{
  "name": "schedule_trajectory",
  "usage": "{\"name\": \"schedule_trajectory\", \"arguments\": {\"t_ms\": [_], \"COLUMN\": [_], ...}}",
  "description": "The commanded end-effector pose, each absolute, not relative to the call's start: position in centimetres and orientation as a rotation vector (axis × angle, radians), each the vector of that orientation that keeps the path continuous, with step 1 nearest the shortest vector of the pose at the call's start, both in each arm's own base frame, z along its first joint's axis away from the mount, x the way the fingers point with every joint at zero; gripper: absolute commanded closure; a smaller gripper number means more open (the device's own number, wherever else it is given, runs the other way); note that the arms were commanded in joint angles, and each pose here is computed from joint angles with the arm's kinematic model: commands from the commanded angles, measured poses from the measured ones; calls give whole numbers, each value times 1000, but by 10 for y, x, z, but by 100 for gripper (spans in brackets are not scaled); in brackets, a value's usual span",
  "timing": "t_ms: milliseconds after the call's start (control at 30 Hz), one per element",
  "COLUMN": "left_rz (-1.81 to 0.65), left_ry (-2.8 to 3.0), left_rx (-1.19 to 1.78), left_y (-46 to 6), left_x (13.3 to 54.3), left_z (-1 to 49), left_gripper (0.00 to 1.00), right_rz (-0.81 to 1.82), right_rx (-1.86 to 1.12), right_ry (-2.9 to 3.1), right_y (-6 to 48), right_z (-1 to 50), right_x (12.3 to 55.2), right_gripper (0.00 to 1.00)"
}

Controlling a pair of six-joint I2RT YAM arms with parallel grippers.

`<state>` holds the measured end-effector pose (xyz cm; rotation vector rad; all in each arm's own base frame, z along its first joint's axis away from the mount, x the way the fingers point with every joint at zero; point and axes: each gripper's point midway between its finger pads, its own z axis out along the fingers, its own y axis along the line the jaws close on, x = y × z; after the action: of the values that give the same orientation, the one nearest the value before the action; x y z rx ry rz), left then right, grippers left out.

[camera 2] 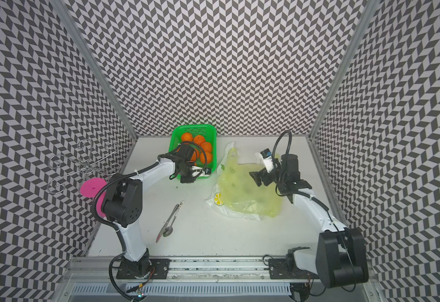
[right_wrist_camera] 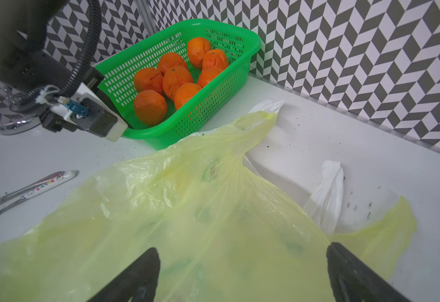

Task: Place the oranges into plastic bags & tie knots
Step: Adjust the basket at the center of the board, then adjust the plastic bag at the center of the board.

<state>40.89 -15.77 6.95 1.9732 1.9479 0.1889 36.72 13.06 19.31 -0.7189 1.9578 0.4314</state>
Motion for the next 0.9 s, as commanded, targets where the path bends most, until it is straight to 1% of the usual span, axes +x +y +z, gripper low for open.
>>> {"name": "schedule_trajectory", "arguments": {"t_ms": [0,67,133,233,333,433,533,633,667,767,867], "left_rz": [236,212,181,118,-104,-389,-618,-768,-806,-845,-848], "left_ry": [1943,1940,1935,1934,1910,1895,1924,1967,1978,2020,2034], "left_rx": [1996,1964,1949,1876,1717,1440,1168,1016,1002,1030,1140], "left_y": [-134,-136,-140,-149,-178,-215,-244,-269,-277,-291,-284], "left_x": [404,403,399,397,392,391,392,386,381,363,332], "left_z": [84,89,91,105,144,193,221,228,229,222,205], "left_gripper": [76,74,70,62,51,41,37,29,28,27,25], "right_rz": [418,389,337,193,160,181,261,287,283,322,446], "right_rx": [-856,-878,-862,-692,-583,-439,-318,-293,-282,-222,-161], "right_ry": [1856,1848,1874,1982,2083,2224,2375,2460,2480,2517,2573], "right_y": [143,141,135,105,82,62,44,37,35,30,30], "right_z": [215,219,220,213,200,185,166,148,142,128,110], "right_x": [362,360,364,384,396,408,406,390,384,371,363], "right_gripper": [1,0,0,0,0,0,2,2,1,0,0]}}
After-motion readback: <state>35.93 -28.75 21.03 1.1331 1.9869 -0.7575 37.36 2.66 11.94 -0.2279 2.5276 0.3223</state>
